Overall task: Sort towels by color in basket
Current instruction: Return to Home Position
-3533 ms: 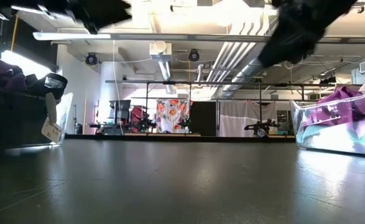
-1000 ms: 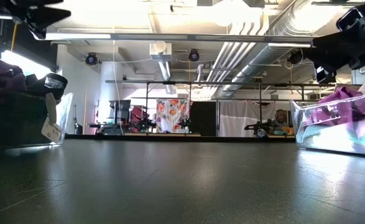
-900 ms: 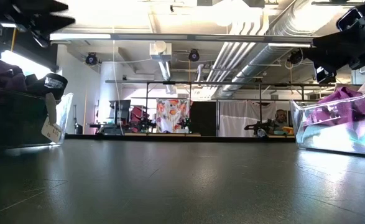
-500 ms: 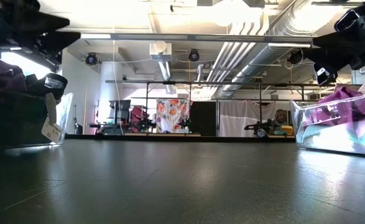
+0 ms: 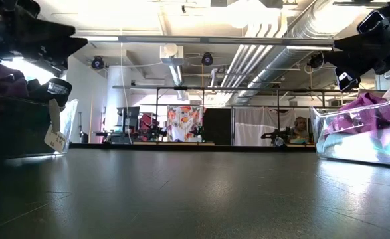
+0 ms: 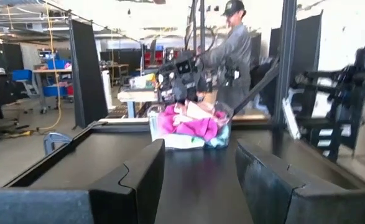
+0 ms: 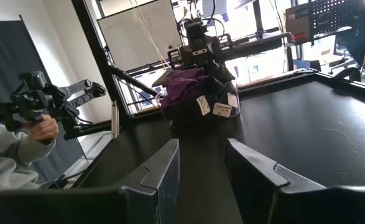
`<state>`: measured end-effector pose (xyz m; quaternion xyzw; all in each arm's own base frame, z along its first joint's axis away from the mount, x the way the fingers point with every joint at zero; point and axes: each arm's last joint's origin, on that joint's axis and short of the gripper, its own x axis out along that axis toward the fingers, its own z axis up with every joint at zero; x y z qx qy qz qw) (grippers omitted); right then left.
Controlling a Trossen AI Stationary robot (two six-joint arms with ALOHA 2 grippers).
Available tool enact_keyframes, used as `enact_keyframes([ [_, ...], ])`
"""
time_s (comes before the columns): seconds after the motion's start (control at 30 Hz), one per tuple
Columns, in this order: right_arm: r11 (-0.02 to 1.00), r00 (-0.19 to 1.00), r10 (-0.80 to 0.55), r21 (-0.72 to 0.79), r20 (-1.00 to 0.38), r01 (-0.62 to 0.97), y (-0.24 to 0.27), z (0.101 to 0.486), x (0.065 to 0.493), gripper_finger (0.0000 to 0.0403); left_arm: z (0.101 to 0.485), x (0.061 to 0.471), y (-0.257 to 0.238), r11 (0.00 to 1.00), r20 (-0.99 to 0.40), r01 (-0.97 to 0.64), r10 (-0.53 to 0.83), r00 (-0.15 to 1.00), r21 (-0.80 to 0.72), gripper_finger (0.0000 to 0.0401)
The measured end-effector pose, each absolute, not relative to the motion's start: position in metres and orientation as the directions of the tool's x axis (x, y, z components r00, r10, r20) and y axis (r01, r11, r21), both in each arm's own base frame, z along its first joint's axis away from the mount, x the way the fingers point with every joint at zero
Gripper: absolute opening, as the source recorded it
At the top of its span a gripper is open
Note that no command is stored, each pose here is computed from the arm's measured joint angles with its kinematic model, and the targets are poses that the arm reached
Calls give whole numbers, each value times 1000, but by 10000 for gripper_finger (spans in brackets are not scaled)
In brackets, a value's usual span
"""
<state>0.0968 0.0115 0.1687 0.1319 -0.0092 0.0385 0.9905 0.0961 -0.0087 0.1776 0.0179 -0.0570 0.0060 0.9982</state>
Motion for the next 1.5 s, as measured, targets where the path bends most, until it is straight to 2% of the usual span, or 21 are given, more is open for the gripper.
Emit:
enact_keyframes([
  [0.17, 962, 997, 74, 260, 28, -79, 11, 169, 97, 128, 170, 97, -8, 995, 40, -49, 45, 998, 82, 181],
  [0.27, 962, 997, 74, 260, 28, -79, 11, 169, 97, 128, 170, 97, -8, 997, 36, -41, 39, 999, 70, 164],
  [0.37, 962, 997, 74, 260, 28, -79, 11, 169, 97, 128, 169, 97, -9, 997, 27, -19, 17, 999, 79, 114],
  [0.47, 962, 997, 74, 260, 28, -78, 11, 169, 97, 128, 169, 98, -9, 995, 21, -12, 10, 1000, 98, 38],
  [0.53, 962, 997, 74, 260, 28, -78, 11, 169, 97, 128, 168, 98, -9, 994, 15, -11, 9, 1000, 104, 11],
  [1.23, 964, 997, 66, 255, 28, -71, 11, 169, 97, 128, 163, 102, -9, 996, -51, -5, 9, 999, 90, 5],
  [1.3, 979, 999, 30, 199, 33, -36, 10, 169, 97, 128, 163, 102, -9, 996, -51, -5, 9, 999, 90, 5],
  [1.5, 994, 999, 2, -112, 35, 2, 8, 169, 97, 128, 163, 102, -9, 996, -51, -5, 10, 999, 90, 5],
])
